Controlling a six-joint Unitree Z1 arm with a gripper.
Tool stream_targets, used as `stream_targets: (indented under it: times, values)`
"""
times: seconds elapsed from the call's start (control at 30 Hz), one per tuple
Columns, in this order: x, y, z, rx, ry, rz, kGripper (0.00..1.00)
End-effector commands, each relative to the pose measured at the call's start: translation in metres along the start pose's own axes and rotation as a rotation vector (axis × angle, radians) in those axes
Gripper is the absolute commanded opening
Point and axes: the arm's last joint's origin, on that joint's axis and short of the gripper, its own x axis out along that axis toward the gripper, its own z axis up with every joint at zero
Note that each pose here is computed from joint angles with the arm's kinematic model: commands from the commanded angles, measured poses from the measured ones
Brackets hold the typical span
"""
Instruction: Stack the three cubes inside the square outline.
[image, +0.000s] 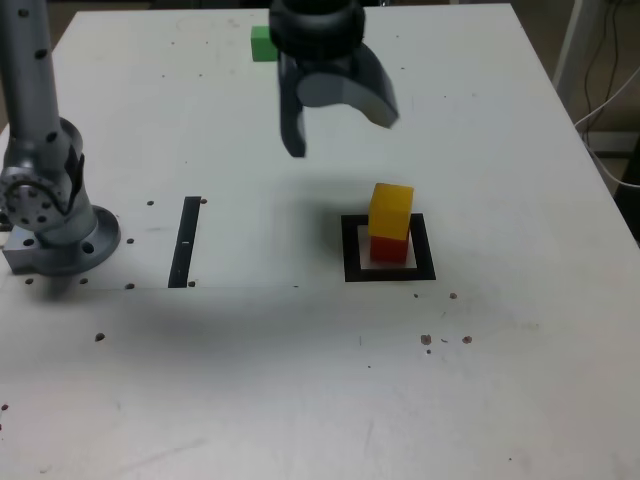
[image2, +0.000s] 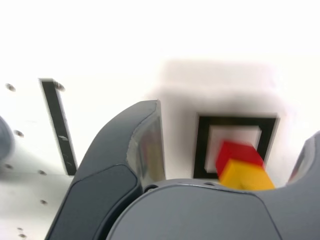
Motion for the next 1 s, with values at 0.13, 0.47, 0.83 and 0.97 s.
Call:
stream_targets:
  times: [0.13,0.47,0.83,0.97]
  values:
    - [0.002,0.039,-0.008,-0.057,0.006,0.000,0.99]
    - [0.005,0.098,-0.018,-0.100,0.015,-0.014,0.99]
    - [0.017,0.177,-0.036,-0.100,0.043,-0.030,0.99]
    - [0.018,0.201,-0.043,-0.108,0.041,-0.023,0.99]
